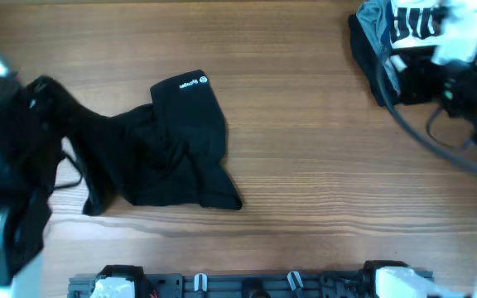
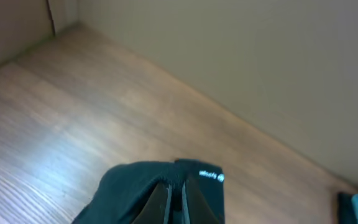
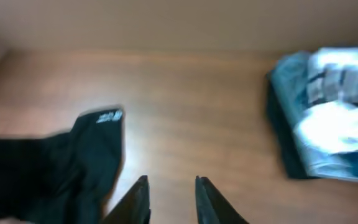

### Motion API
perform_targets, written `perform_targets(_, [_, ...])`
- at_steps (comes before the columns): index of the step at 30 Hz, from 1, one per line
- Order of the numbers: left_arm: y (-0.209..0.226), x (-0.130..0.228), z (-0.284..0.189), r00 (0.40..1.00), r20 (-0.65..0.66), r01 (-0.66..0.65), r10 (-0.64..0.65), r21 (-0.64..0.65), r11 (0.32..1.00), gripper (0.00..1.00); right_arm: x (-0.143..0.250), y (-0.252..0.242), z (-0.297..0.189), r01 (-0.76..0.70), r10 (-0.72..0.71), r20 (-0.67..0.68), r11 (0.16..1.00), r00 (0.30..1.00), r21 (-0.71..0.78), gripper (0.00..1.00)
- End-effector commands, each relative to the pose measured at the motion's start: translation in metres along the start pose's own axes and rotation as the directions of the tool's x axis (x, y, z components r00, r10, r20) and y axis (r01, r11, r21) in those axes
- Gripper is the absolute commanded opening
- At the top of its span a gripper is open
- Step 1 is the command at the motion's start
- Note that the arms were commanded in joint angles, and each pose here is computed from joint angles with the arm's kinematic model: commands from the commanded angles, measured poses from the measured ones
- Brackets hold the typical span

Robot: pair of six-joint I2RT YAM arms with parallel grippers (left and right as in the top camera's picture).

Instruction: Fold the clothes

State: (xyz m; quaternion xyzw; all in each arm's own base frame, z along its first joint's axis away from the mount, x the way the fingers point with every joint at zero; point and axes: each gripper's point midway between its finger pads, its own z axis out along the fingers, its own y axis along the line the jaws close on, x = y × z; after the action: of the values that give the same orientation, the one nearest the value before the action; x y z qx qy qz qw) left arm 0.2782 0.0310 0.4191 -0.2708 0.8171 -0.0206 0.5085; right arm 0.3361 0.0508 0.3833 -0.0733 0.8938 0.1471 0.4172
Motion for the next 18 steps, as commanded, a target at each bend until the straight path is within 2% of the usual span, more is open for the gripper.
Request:
perform_targets(1, [-0.005,0.005,0.016,0.999,-0.04,-0.029,0.029,-0.009,1.0,0.04,0.024,0.042,0.062,0.02,-0.077,-0.168,0.949,0.983,-0.314,0.45])
perform_targets(3, [-0.005,0.009,0.024,0.998,-0.06,-0.036,0.035,-0.02,0.999,0.04,0.046,0.066,0.112,0.034,-0.149,-0.269,0.92,0.951,-0.39,0.55])
perform_targets(5, [-0.006,0.01,0.028,0.997,-0.07,-0.04,0.038,-0.026,0.999,0.04,0.07,0.099,0.163,0.061,-0.237,-0.328,0.882,0.914,-0.468,0.6])
perform_targets(9, [-0.006,0.011,0.03,0.996,-0.075,-0.043,0.04,-0.029,0.999,0.04,0.164,0.183,0.27,0.103,-0.426,-0.428,0.794,0.797,-0.599,0.68])
perform_targets(11, [-0.006,0.012,0.032,0.996,-0.079,-0.044,0.041,-0.031,0.999,0.04,0.206,0.205,0.304,0.299,-0.594,-0.386,0.744,0.705,-0.597,0.72])
perform_targets(13, [-0.007,0.014,0.036,0.995,-0.089,-0.047,0.044,-0.036,0.998,0.04,0.216,0.224,0.317,0.465,-0.714,-0.292,0.657,0.636,-0.594,0.78])
perform_targets(14, [-0.007,0.015,0.04,0.994,-0.098,-0.051,0.047,-0.041,0.998,0.04,0.215,0.239,0.324,0.564,-0.771,-0.223,0.601,0.597,-0.566,0.84])
perform_targets(16, [-0.008,0.017,0.044,0.993,-0.108,-0.055,0.05,-0.047,0.997,0.04,0.206,0.248,0.332,0.649,-0.805,-0.167,0.565,0.569,-0.509,0.89])
perform_targets(18, [-0.006,0.02,0.046,0.991,-0.12,-0.061,0.054,-0.057,0.997,0.04,0.194,0.259,0.337,0.684,-0.805,-0.118,0.561,0.581,-0.467,0.92])
